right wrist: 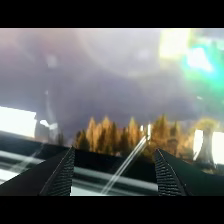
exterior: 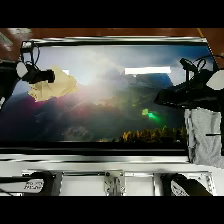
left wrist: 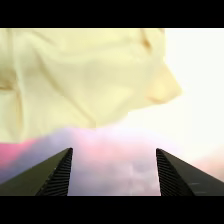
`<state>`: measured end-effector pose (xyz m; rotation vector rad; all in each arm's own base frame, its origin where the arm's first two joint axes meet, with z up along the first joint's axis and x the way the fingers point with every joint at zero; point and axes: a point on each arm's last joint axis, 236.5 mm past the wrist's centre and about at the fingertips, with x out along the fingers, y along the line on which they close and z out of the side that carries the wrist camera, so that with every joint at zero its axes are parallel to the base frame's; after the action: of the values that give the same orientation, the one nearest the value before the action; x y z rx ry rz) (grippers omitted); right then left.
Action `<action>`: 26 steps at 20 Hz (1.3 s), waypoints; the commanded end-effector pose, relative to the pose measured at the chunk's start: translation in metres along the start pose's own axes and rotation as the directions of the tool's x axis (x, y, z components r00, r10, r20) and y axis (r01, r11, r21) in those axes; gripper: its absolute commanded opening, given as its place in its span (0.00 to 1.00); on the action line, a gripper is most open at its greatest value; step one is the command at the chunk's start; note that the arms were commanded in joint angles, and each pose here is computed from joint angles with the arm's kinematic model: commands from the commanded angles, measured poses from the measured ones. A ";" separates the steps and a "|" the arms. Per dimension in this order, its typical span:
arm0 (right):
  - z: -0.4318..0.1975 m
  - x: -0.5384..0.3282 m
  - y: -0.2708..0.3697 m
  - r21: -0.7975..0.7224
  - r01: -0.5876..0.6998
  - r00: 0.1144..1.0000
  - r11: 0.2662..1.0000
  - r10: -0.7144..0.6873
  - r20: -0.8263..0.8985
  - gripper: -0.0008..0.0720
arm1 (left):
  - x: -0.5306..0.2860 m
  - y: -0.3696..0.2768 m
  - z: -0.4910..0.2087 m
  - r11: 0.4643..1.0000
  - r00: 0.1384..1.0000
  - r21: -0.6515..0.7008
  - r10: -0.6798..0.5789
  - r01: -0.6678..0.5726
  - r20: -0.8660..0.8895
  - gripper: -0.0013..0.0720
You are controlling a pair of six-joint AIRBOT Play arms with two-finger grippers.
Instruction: Fold the shirts.
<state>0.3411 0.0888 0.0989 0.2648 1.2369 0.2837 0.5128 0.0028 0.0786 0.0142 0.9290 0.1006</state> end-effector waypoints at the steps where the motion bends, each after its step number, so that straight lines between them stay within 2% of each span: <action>1: 0.007 0.000 0.000 0.007 -0.001 1.000 1.000 0.001 0.030 0.84 | 0.067 0.060 0.011 0.990 0.990 -0.119 0.061 -0.076 -0.125 0.89; 2: 0.007 0.000 0.000 0.007 -0.001 1.000 1.000 0.001 0.030 0.84 | 0.086 0.072 0.003 0.984 0.981 -0.150 0.070 -0.098 -0.179 0.97; 3: 0.007 0.000 0.000 0.007 -0.001 1.000 1.000 0.001 0.031 0.84 | 0.104 0.081 -0.008 0.978 0.971 -0.174 0.070 -0.111 -0.229 0.99; 6: 0.008 0.000 0.000 0.007 -0.001 0.999 1.000 0.001 0.034 0.84 | 0.143 0.091 -0.031 0.973 0.953 -0.196 0.061 -0.123 -0.296 0.99; 10: 0.010 0.000 0.000 0.008 -0.002 0.999 1.000 0.002 0.043 0.84 | 0.179 0.089 -0.038 0.975 0.960 -0.194 0.056 -0.113 -0.274 0.99; 16: 0.010 0.000 0.004 0.056 -0.020 0.999 0.998 0.017 0.042 0.84 | 0.199 0.087 -0.055 0.975 0.951 -0.192 0.051 -0.114 -0.305 0.98; 17: 0.010 0.000 0.006 0.071 -0.028 0.999 0.997 0.025 0.041 0.84 | 0.200 0.087 -0.056 0.974 0.951 -0.195 0.052 -0.116 -0.305 0.87; 19: 0.007 0.000 0.010 0.077 -0.042 0.999 0.996 0.040 0.028 0.84 | 0.199 0.087 -0.055 0.974 0.951 -0.197 0.050 -0.114 -0.305 0.22; 20: 0.004 0.000 0.011 0.077 -0.048 0.999 0.996 0.046 0.018 0.84 | 0.198 0.084 -0.056 0.973 0.950 -0.205 0.038 -0.105 -0.309 0.07; 24: 0.004 0.000 0.014 0.056 -0.057 0.998 0.997 0.056 0.016 0.84 | 0.156 0.064 -0.031 0.974 0.956 -0.224 -0.049 -0.017 -0.288 0.06; 26: 0.013 -0.001 0.017 0.059 -0.072 0.996 0.996 0.068 0.053 0.84 | 0.110 0.056 0.005 0.980 0.978 -0.200 -0.055 0.014 -0.201 0.06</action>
<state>0.3460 0.1002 0.1055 0.3542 1.2171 0.2878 0.5785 0.0862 -0.0575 -0.2013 1.1848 0.2212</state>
